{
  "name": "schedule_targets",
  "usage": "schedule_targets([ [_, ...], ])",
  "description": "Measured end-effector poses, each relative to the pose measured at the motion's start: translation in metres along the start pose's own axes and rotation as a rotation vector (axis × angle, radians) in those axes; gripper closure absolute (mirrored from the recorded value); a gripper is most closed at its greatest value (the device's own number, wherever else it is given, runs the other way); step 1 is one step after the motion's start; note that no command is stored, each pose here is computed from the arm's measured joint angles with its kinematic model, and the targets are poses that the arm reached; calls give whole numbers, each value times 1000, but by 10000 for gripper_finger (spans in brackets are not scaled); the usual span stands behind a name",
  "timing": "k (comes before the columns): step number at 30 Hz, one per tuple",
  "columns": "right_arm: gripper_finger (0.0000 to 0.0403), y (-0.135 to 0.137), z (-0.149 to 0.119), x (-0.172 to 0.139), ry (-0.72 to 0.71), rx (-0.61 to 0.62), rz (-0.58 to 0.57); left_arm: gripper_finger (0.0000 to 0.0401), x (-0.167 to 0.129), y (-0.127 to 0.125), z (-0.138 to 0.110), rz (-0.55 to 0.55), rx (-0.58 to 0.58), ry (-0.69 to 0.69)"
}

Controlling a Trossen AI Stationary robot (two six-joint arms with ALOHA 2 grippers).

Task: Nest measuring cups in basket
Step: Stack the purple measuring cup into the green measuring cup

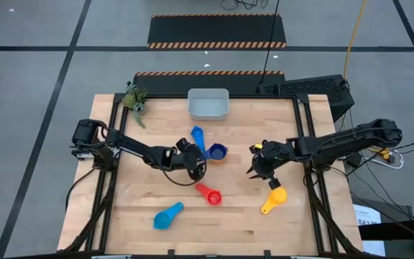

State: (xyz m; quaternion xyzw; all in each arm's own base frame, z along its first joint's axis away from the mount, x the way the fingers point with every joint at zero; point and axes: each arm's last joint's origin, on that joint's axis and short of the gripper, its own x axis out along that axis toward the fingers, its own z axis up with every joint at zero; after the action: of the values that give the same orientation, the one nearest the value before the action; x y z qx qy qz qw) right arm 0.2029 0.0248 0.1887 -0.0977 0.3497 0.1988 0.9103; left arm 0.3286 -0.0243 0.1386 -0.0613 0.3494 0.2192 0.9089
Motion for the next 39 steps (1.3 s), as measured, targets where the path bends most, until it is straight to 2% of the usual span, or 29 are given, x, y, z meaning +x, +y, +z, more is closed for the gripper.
schedule_targets([
  [21,307,3,-2,0,28,22,14,94,0,1,0,1,10,7],
  [29,307,3,-3,0,35,23,14,160,3,6,1,11,11,11],
  [39,307,3,-3,0,35,23,13,223,3,5,1,-51,18,35],
])
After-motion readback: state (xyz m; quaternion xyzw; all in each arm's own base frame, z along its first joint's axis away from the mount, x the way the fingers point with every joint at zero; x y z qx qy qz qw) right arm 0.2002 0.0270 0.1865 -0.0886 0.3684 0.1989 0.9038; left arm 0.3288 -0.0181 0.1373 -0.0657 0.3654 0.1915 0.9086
